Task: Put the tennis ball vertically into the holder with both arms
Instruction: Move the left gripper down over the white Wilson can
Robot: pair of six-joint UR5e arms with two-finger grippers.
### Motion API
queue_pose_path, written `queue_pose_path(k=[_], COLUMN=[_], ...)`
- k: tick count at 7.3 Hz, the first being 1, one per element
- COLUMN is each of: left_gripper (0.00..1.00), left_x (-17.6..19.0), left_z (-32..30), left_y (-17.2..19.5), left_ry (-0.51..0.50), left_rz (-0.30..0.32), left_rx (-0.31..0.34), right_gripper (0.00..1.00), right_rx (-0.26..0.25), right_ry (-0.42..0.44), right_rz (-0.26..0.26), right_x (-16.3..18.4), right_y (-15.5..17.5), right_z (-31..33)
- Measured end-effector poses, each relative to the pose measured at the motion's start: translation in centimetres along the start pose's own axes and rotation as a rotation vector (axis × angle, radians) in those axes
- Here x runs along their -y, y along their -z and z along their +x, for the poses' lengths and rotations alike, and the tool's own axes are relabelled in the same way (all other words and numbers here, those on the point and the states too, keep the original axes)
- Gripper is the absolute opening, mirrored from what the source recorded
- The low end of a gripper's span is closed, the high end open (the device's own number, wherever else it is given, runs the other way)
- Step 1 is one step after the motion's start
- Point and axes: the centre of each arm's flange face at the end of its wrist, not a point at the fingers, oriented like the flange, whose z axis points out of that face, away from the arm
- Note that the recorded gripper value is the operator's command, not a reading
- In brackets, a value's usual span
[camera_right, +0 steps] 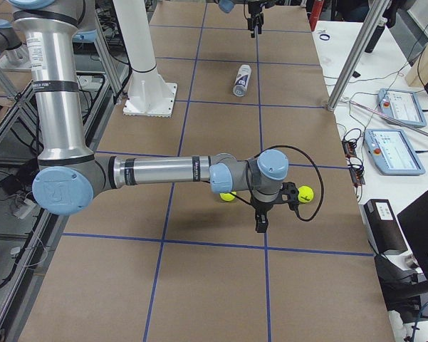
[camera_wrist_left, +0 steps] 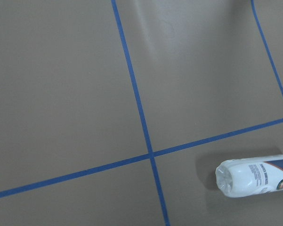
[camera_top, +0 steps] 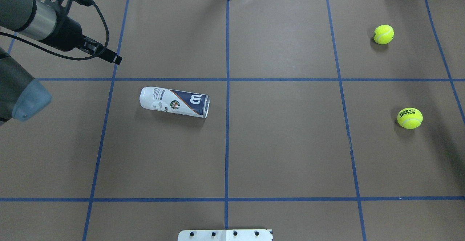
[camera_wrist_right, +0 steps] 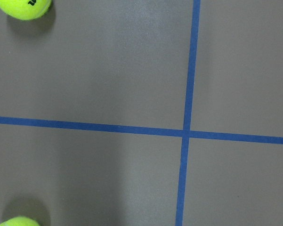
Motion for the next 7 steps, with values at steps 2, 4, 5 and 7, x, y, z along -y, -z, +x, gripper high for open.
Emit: queue_pose_path(k=[2, 4, 5, 7], left_gripper=[0.91, 0.99, 0.99, 0.99], left_x=[1.0, 1.6, 2.2, 3.4], left_z=[5.4, 8.6, 9.9, 13.4], left_y=[-3.0, -5.7, -6.6, -8.2], left_ry=[-0.186, -0.366, -0.401, -0.453], left_rz=[0.022, 0.013, 0.017, 0.063], left_rx=[-0.022, -0.034, -0.032, 0.012], right_gripper=[0.99, 0.99, 0.99, 0.99], right_rx=[0.0, 0.005, 0.016, 0.032], right_ry=[-0.002, -0.004, -0.005, -0.007], right_rz=[-0.002, -0.005, -0.007, -0.011], right_x=[-0.1, -0.2, -0.2, -0.3], right_y=[-0.1, -0.2, -0.2, -0.3], right_z=[0.1, 0.1, 0.1, 0.0])
